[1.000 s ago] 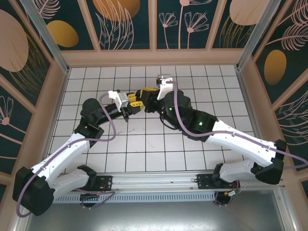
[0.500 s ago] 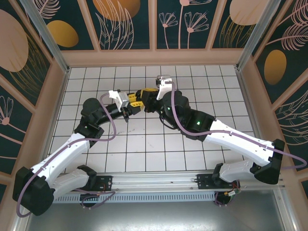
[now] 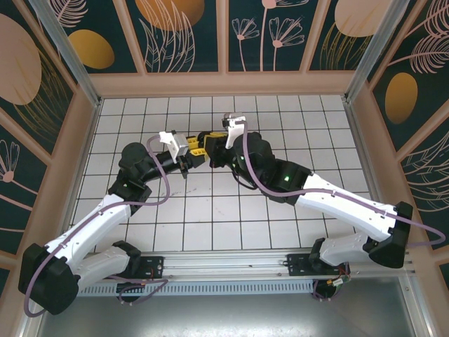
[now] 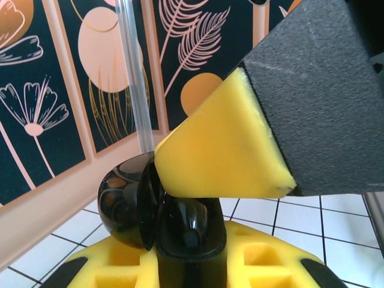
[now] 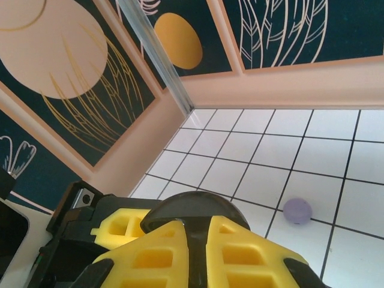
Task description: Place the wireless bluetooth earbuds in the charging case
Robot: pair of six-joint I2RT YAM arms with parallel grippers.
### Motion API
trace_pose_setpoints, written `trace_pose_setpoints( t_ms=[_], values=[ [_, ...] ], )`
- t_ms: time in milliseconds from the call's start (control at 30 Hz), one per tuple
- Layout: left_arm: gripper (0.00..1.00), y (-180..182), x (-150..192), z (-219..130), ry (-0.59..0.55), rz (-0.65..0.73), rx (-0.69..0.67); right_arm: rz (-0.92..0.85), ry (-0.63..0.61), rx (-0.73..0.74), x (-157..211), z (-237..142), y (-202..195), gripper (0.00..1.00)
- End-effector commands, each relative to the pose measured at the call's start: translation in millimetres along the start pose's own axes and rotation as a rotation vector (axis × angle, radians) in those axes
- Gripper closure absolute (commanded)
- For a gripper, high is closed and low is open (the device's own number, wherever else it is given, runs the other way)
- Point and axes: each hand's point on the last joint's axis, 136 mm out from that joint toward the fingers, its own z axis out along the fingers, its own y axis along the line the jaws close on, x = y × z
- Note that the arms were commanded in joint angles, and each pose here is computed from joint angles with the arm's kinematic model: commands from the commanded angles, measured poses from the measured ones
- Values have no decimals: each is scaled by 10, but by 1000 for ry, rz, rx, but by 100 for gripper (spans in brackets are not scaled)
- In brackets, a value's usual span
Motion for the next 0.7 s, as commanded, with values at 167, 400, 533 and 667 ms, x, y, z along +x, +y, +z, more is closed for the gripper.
trace_pose_setpoints(
  t_ms=[167,400,533,667],
  values=[
    [100,-46,-413,-8,-108,77,13,-28,109,13,291,44,-18,83],
    [100,-45,-357,14,-91,63,22,51,-15,27,-221,-113,-15,44],
    [100,-47,-295,25,-76,54,28,87,-83,-21,-587,-295,61,37],
    [100,-52,-234,34,-64,45,35,105,-79,-38,-772,-310,43,36]
  ],
)
